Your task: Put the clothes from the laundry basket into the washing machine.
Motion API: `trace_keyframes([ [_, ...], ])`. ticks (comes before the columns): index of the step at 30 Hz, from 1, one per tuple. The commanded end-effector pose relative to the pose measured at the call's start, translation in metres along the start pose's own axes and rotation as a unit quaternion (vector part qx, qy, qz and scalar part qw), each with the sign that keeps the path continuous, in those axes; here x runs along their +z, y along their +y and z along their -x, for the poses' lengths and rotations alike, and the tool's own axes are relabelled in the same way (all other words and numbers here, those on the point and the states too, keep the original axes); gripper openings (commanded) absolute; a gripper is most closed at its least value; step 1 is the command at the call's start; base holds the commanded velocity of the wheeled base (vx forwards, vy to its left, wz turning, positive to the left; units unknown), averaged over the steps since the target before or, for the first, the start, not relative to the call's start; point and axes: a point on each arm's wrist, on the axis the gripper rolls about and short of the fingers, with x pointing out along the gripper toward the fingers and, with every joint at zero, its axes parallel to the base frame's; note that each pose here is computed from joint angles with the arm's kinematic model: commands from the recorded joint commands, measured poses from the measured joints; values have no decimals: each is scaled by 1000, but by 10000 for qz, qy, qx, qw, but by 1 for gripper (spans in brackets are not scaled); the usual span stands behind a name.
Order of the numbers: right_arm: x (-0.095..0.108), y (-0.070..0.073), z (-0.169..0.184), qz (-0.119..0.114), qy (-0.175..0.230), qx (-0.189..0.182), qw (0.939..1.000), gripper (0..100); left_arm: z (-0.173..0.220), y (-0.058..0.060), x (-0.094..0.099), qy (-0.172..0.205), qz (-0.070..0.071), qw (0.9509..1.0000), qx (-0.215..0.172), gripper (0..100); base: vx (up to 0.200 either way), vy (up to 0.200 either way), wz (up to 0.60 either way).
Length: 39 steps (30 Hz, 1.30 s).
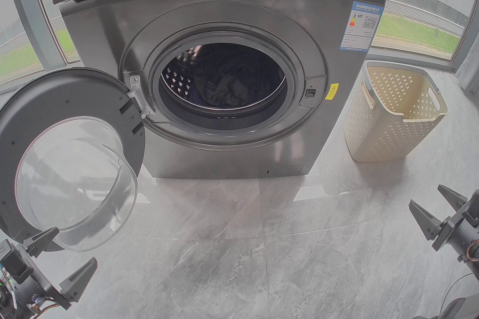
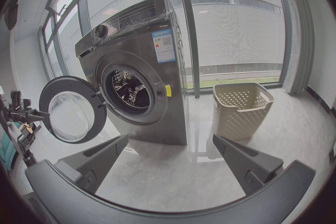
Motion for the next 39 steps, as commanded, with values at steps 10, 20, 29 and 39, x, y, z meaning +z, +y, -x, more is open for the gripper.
trace_keyframes([
  [10, -32, -15, 93, -25, -577, -1190, 9912, 100, 56, 1, -40, -768, 67, 9910, 1098, 100, -60, 0, 0],
  [20, -68, -8, 121, 78, -382, -1060, 9936, 100, 58, 2, -51, -455, 17, 9788, 1997, 100, -60, 0, 0],
  [29, -73, -9, 119, 251, -284, -1260, 9913, 100, 63, -1, -56, -742, 139, 9745, 2112, 100, 0, 0, 0],
  [39, -74, -9, 119, 273, -273, -1261, 9913, 100, 63, -2, -60, -513, -80, 9784, 1999, 100, 0, 60, 0],
])
